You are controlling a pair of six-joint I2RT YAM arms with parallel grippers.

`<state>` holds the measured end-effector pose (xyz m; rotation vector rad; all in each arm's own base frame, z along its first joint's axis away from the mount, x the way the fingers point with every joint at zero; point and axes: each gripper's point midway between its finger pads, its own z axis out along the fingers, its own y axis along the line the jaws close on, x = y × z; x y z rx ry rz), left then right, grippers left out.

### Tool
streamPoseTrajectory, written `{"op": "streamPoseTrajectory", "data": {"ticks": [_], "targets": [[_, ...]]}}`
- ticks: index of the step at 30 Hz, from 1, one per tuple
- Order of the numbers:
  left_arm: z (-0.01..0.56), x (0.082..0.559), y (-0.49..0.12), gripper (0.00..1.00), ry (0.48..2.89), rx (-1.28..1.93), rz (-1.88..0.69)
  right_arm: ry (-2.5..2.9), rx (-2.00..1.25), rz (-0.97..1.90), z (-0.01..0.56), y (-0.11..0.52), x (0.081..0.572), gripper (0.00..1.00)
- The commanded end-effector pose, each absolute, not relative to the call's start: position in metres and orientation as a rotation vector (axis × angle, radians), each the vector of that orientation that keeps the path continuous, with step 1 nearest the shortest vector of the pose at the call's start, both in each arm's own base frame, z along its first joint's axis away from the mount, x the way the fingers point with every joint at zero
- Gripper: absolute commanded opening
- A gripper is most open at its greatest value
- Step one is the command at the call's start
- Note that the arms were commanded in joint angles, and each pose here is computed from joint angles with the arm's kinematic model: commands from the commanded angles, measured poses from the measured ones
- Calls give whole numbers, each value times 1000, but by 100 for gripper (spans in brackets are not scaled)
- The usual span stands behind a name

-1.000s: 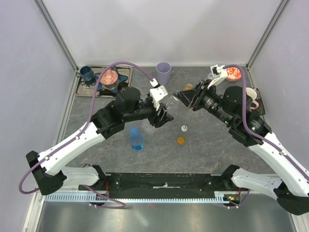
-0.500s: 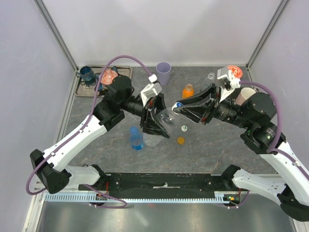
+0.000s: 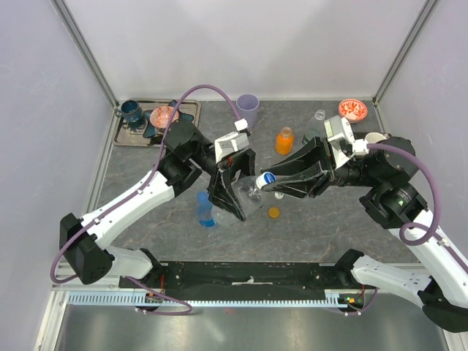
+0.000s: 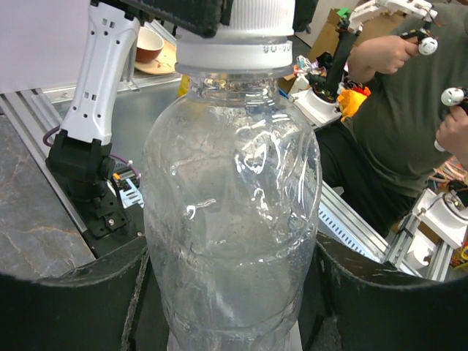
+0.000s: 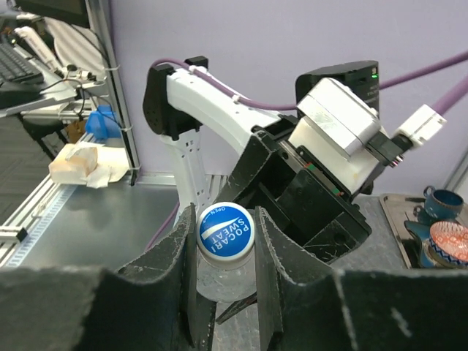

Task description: Unscrew the bottle caps

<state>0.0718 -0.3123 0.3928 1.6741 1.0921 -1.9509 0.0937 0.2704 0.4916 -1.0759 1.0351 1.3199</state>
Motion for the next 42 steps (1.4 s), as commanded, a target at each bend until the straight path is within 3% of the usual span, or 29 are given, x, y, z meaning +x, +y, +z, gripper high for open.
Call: {"op": "streamPoseTrajectory", "data": {"ticks": [1,8,9,10,11,14,17,20,24,26,34,42], "targets": [[406,82,-317,48,1080,1621,-1924,942,-1380,1536,467,259,33,0],[403,84,-319,48,1080,1632,-1931,955,-1318,1553,467,261,35,0],[402,86,-319,47,1087,1627,-1931,966,-1291,1543,470,261,38,5],[402,87,-320,47,1093,1617,-1931,1011,-1233,1520,472,262,46,21],[401,89,-320,47,1101,1610,-1930,1025,-1198,1503,476,261,49,43],[399,91,-320,46,1115,1598,-1924,1096,-1048,1414,490,257,69,76],[401,92,-319,47,1114,1592,-1910,1147,-917,1321,504,249,87,90],[405,94,-319,47,1110,1581,-1895,1161,-836,1270,518,242,96,98],[407,103,-323,47,1124,1523,-1854,1198,-618,1174,537,224,123,98],[404,115,-331,47,1259,1408,-1809,1238,-529,1141,540,217,134,98],[369,211,-343,47,1506,1002,-1116,1527,-103,884,503,190,209,98],[349,245,-328,48,1566,787,-693,1617,-17,864,487,200,230,89]]}}
